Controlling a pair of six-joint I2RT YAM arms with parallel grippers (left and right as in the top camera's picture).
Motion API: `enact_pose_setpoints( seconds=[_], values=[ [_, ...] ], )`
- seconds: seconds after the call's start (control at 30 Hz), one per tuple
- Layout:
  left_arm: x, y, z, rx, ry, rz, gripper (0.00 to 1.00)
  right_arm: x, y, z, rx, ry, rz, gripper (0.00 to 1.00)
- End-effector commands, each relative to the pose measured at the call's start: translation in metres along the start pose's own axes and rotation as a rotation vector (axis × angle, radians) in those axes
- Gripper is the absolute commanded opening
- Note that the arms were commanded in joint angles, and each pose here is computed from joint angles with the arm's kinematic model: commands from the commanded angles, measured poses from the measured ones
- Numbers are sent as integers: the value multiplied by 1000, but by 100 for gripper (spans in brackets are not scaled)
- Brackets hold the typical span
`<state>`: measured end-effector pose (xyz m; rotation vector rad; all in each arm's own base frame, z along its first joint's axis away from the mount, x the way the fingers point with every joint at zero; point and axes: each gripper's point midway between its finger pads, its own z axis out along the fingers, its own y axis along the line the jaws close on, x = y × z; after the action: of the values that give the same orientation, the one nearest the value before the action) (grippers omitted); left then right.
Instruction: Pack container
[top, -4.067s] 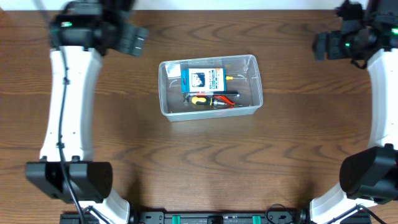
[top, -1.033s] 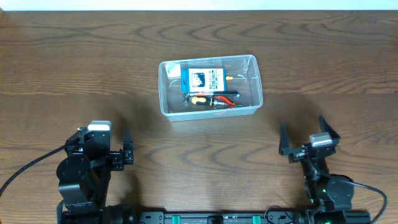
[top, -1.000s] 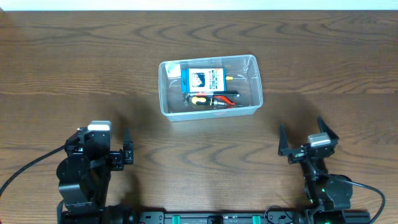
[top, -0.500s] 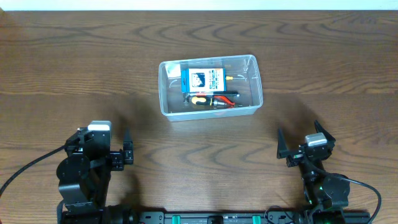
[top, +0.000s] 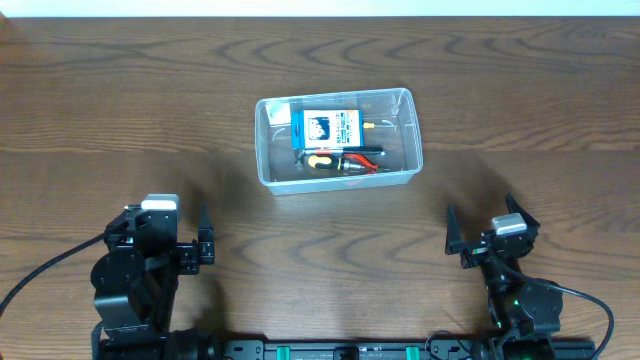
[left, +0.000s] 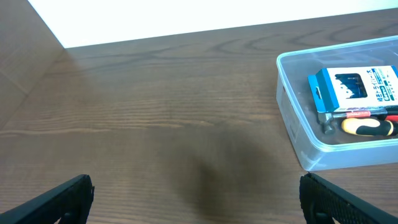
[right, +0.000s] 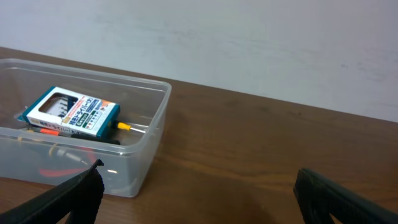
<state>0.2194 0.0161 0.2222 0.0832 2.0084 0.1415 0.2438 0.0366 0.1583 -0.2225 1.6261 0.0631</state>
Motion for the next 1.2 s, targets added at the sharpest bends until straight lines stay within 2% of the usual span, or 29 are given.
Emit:
enact_pose_setpoints(
  seconds=[0.0,1.03,1.17],
  values=[
    [0,1,0,-6,-2,10,98,0,0,0,6,-3,17,99],
    [0,1,0,-6,-2,10,98,0,0,0,6,-3,17,99],
    [13,-10,-4,48,41,-20,98,0,0,0,6,-3,17,99]
  ],
)
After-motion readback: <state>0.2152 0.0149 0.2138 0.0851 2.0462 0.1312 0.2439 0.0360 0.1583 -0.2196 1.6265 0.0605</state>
